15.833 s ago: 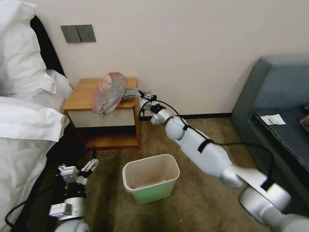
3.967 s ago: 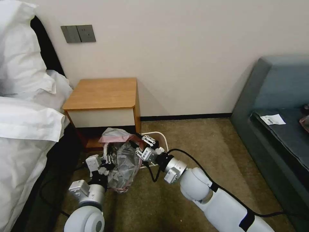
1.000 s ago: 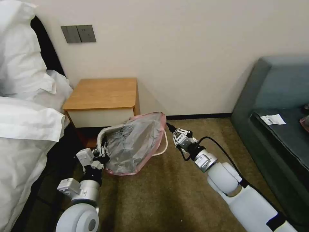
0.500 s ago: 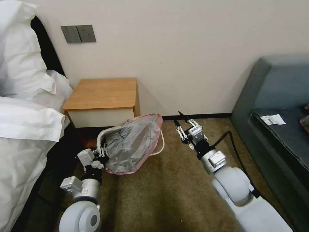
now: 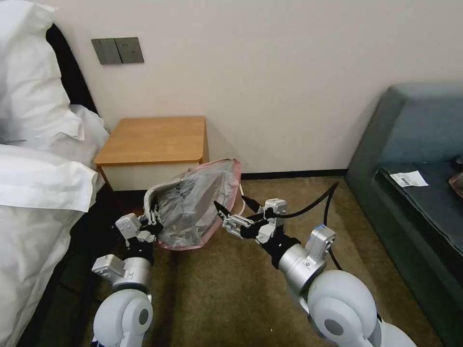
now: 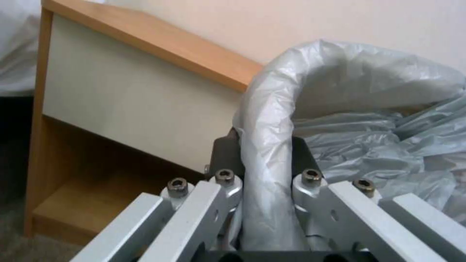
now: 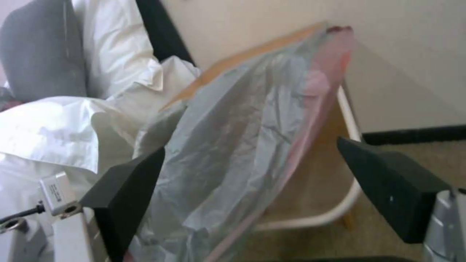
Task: Pick up the garbage bag from the table and place it over the trash can.
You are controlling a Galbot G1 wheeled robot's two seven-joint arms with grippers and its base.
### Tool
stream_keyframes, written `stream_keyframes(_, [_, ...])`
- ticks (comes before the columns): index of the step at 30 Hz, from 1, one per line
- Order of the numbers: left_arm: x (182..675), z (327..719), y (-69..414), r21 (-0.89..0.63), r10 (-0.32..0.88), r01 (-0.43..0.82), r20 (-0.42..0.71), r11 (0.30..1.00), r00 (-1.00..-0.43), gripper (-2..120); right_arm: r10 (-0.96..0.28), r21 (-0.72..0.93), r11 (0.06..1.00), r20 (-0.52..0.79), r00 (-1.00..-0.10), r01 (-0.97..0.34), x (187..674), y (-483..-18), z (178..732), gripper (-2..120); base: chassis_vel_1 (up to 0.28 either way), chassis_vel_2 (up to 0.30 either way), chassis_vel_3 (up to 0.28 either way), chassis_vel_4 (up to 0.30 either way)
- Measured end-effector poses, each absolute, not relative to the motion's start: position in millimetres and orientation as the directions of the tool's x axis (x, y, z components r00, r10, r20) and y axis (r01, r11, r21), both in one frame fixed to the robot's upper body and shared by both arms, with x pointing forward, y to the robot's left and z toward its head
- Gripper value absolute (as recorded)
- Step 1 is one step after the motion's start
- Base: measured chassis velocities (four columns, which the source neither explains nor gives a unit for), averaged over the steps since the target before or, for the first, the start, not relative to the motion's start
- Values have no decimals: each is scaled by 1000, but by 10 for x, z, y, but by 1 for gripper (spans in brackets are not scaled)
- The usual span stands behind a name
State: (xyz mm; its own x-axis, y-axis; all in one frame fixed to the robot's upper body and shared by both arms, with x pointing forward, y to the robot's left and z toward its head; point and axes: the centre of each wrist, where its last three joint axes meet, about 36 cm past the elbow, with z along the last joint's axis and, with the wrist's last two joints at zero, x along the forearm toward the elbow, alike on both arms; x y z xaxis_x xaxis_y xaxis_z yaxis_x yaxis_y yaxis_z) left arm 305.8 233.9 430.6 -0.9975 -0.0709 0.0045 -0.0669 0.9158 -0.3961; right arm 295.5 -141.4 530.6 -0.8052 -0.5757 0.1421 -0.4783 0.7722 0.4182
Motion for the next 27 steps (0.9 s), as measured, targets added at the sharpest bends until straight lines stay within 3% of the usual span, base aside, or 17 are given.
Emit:
stream_keyframes(12, [3030, 4277, 2293, -344, -83, -72, -17, 936, -996, 9, -612, 502, 722, 143, -778, -476, 2969, -1367, 5405, 97, 0, 0, 0, 0])
stream_keyframes(27, [2973, 4351, 2272, -343, -81, -64, -36, 937, -996, 9, -589, 490, 750, 189, -786, -444, 3165, -1278, 5198, 97, 0, 0, 0, 0])
